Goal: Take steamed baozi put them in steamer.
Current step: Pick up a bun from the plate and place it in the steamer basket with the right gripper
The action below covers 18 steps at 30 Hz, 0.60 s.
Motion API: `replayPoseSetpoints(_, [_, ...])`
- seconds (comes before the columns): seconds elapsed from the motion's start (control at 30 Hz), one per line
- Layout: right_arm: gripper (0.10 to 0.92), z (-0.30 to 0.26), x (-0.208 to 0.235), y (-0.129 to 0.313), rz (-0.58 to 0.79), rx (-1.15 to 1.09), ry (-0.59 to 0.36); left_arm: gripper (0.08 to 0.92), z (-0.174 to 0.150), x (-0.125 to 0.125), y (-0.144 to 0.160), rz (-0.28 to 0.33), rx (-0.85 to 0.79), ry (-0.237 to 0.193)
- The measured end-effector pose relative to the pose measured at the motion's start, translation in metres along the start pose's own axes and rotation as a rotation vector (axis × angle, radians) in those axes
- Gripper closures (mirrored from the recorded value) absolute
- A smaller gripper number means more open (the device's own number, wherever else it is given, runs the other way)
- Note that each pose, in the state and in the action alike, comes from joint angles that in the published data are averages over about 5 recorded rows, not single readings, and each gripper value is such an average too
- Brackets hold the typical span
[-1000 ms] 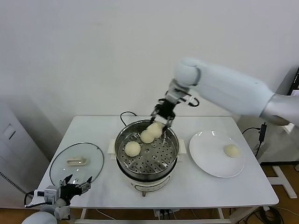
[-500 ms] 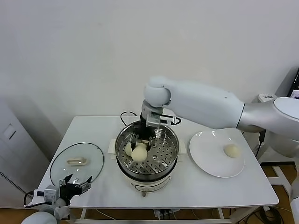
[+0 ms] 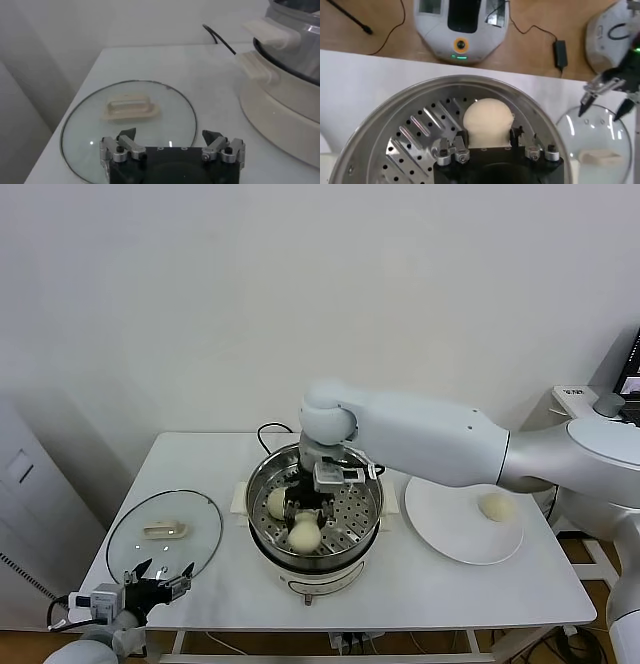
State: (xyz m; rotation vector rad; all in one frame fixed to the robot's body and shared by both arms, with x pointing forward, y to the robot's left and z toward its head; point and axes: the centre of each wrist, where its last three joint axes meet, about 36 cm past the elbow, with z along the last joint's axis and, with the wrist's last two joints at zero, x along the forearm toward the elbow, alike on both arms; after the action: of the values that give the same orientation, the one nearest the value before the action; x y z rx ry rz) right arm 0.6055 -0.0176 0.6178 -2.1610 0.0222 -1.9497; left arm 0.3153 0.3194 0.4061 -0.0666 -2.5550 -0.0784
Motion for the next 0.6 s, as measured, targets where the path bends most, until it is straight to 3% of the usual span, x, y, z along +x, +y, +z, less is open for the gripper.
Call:
replayPoseSetpoints(0.17, [0.458, -0.003, -0.009, 0.002, -0.014, 0.01, 0.007, 0.177, 0.001, 0.001, 0.001, -0.002, 0.001, 0.001])
replayPoseSetpoints(0.43, [0.234, -0.004, -0.007, 0.003, -0.02, 0.007, 0.032, 0.177, 0.002, 0.002, 0.002, -0.005, 0.002, 0.001])
replayPoseSetpoints(0.6, [0.201, 0.005, 0.014, 0.01, -0.01, -0.038, 0.074, 0.177, 0.001, 0.002, 0.003, -0.007, 0.001, -0.002])
